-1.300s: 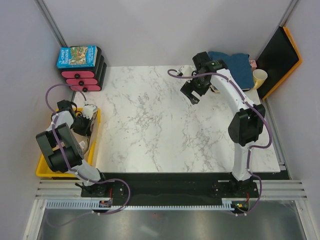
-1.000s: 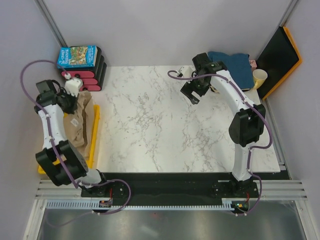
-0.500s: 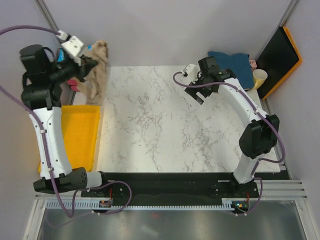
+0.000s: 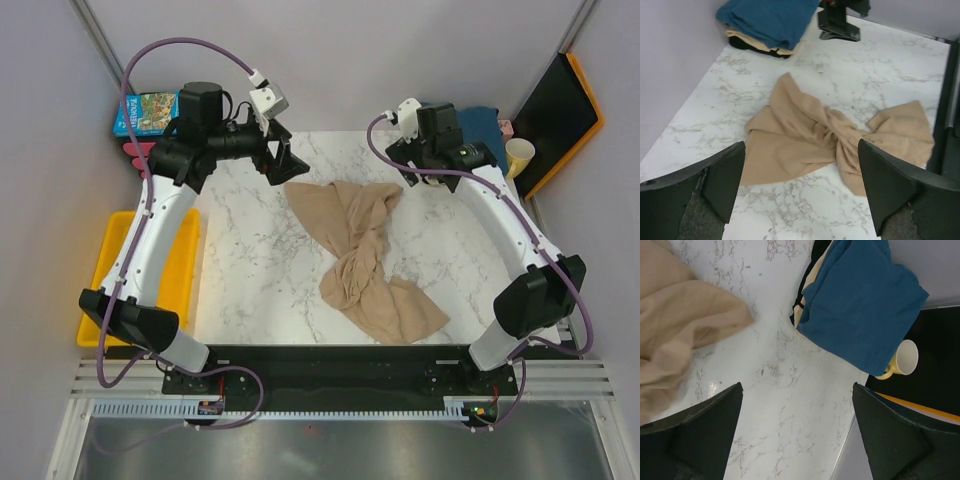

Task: Fold and stack the t-shirts
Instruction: Move the tshirt to the center of the board, then flatten out the tshirt

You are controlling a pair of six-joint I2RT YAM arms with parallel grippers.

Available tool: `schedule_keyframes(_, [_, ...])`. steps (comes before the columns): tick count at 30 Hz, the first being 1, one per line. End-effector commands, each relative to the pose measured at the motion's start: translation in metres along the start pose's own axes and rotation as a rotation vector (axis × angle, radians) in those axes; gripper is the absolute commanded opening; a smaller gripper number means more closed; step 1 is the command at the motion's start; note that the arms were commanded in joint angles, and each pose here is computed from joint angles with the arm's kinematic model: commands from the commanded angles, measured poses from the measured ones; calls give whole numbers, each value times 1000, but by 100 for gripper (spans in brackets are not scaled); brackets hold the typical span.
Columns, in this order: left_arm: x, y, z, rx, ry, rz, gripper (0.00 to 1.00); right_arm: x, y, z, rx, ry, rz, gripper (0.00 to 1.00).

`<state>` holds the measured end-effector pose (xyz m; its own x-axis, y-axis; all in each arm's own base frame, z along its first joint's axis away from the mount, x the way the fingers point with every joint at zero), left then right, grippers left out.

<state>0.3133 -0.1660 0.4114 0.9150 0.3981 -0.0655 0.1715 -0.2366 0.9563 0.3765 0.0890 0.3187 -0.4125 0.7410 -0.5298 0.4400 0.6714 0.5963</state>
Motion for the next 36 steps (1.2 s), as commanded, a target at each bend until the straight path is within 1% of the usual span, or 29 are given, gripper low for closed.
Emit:
schedule_keyframes(1, [14, 8, -21, -17, 239, 90, 100, -4, 0, -7, -16, -33, 35, 98])
schedule_keyframes(2, [19, -1, -21, 12, 278, 88, 100, -1, -1, -5, -13, -11, 31, 98])
schedule_keyframes(3, [28, -21, -20, 76, 347, 72, 100, 2, -3, -4, -12, 21, 25, 98])
schedule_keyframes(4, [33, -32, -19, 117, 377, 80, 100, 15, -5, -1, -15, 133, 5, 98])
schedule_keyframes(5, [37, -43, -19, 152, 404, 75, 100, 22, -7, 0, -17, 201, -20, 98])
schedule_keyframes(6, [44, -66, -17, 225, 449, 51, 100, 30, -7, 0, -24, 278, -39, 98])
schedule_keyframes(7, [47, -78, -17, 264, 471, 46, 99, 45, -12, 3, -16, 401, -54, 98])
schedule_keyframes(8, [52, -89, -17, 295, 495, 36, 99, 53, -14, 5, -8, 453, -65, 98])
schedule_keyframes(9, [57, -110, -18, 363, 545, 16, 98, 62, -13, 6, -7, 503, -116, 98])
schedule_keyframes(10, [63, -125, -15, 411, 572, 1, 97, 73, -20, 12, 40, 564, -143, 98])
schedule_keyframes(11, [67, -134, -17, 439, 590, -11, 96, 82, -21, 13, 40, 622, -168, 98])
schedule_keyframes(12, [70, -151, -17, 486, 599, -32, 96, 90, -19, 14, 31, 663, -253, 98])
schedule_keyframes(14, [75, -173, -18, 539, 617, -62, 95, 110, -24, 15, 57, 727, -337, 98])
schedule_keyframes(16, [80, -184, -19, 563, 623, -86, 94, 120, -27, 19, 64, 758, -423, 98])
schedule_keyframes(19, [82, -192, -17, 562, 605, -109, 94, 140, -27, 23, 80, 823, -500, 98])
schedule_keyframes(21, [86, -197, -13, 558, 600, -106, 94, 148, -21, 22, 68, 859, -529, 98])
schedule_keyframes(23, [91, -201, -10, 557, 597, -108, 94, 157, -22, 27, 87, 887, -556, 98])
schedule_keyframes(24, [92, -202, -8, 546, 590, -109, 94, 159, -23, 30, 95, 885, -561, 98])
schedule_keyframes(25, [98, -198, -6, 503, 591, -97, 94, 162, -25, 37, 104, 881, -563, 98])
schedule_keyframes(29, [104, -189, 17, 372, 443, -72, 95, 169, -44, 56, 152, 844, -559, 98])
schedule_keyframes(30, [110, -198, 27, 378, 413, -94, 95, 169, -47, 58, 156, 836, -552, 98])
schedule_keyframes(31, [113, -197, 32, 365, 396, -107, 96, 169, -47, 61, 150, 817, -546, 98])
schedule_keyframes(32, [120, -187, 38, 336, 384, -104, 96, 168, -53, 64, 167, 810, -536, 98])
schedule_keyframes(33, [127, -197, 47, 351, 368, -136, 96, 168, -54, 69, 161, 789, -517, 98])
schedule_keyframes(35, [138, -189, 55, 326, 372, -144, 96, 168, -62, 75, 184, 773, -507, 98])
schedule_keyframes(36, [142, -188, 58, 322, 372, -148, 96, 169, -63, 78, 187, 763, -497, 95])
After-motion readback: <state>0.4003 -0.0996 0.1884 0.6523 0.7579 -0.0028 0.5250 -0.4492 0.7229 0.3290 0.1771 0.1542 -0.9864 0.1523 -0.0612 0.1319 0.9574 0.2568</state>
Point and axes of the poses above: each gripper's point midway between its finger pads, its own z axis out along the fingers, its own x axis along the line the jaws close on, y = z × x, the point moved 8 cm from there along -z, back along the fingers, and after that the axes turned 6 degrees about -z, right-handed, at the moved point
